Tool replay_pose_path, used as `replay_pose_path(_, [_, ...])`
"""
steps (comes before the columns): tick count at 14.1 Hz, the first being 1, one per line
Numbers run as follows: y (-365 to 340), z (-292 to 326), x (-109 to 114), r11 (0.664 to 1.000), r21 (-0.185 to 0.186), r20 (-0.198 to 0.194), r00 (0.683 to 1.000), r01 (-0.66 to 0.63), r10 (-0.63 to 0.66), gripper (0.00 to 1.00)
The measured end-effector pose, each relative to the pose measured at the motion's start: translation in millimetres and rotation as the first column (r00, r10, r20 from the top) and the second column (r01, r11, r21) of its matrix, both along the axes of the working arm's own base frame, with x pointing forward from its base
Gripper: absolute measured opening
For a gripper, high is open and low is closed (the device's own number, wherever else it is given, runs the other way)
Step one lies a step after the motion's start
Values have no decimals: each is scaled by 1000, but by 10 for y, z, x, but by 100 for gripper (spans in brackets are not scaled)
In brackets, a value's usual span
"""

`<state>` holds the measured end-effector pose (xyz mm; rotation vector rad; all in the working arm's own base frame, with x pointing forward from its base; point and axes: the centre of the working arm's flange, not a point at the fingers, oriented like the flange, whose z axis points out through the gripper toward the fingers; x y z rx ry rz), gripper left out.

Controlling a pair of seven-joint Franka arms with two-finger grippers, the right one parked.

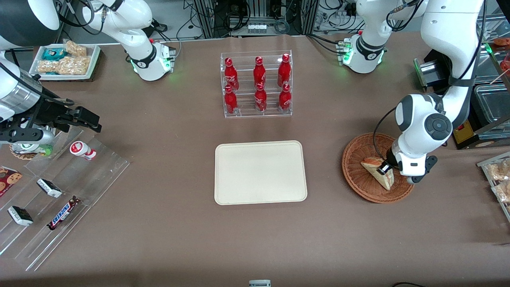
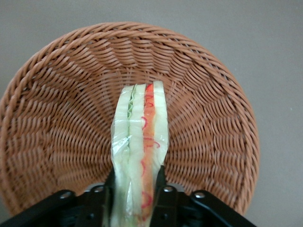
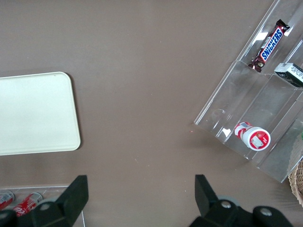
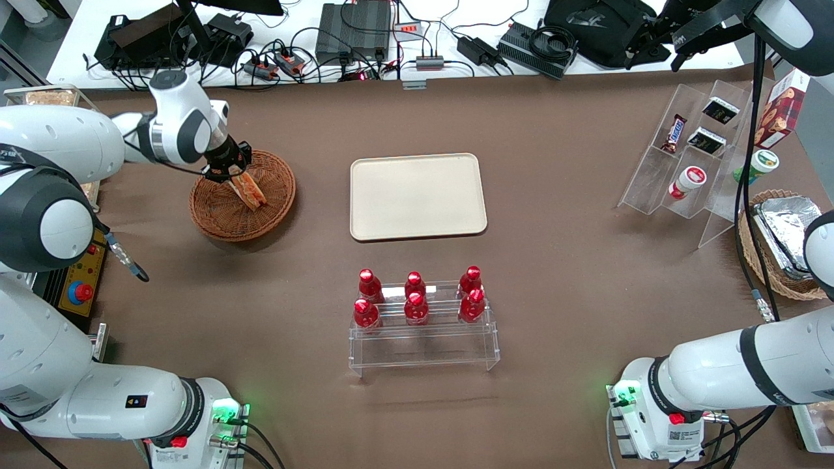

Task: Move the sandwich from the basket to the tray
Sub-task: 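Lift the sandwich and carry it over the cream tray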

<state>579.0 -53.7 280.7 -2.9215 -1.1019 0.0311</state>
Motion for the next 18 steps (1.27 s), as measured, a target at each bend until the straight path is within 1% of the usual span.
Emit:
replay_pose_path(1, [-106, 160, 76, 1000, 3, -29, 999, 16, -16, 26])
replay_pose_path(2, [-226, 318, 145, 999, 5, -44, 998, 35, -35, 25])
replay_pose_path(3, [-386, 465, 208, 998, 5, -45, 997, 60, -60, 24])
replay_pose_path(4, [-579, 563, 246, 996, 4, -39, 995, 90, -90, 23])
replay_pose_path(6, [-1022, 595, 247, 987, 2, -26, 987, 162, -161, 22])
replay_pose_path(9, [-1838, 436, 188, 957, -2, -9, 957, 289, -289, 22])
replay_pose_path(11, [-2477, 286, 108, 922, -1, 16, 922, 386, -386, 22])
replay_pose_path(13, [-3056, 125, -27, 876, 23, 49, 875, 482, -482, 22])
replay_pose_path(15, [-3531, 2, -161, 834, 36, 83, 830, 551, -552, 22])
replay_pose_path(16, [-3718, -44, -218, 818, 37, 95, 813, 574, -574, 20])
replay_pose_path(17, [-3871, -80, -261, 806, 36, 104, 800, 591, -591, 16])
replay_pose_path(18, [-4006, -106, -299, 795, 36, 116, 787, 606, -605, 15])
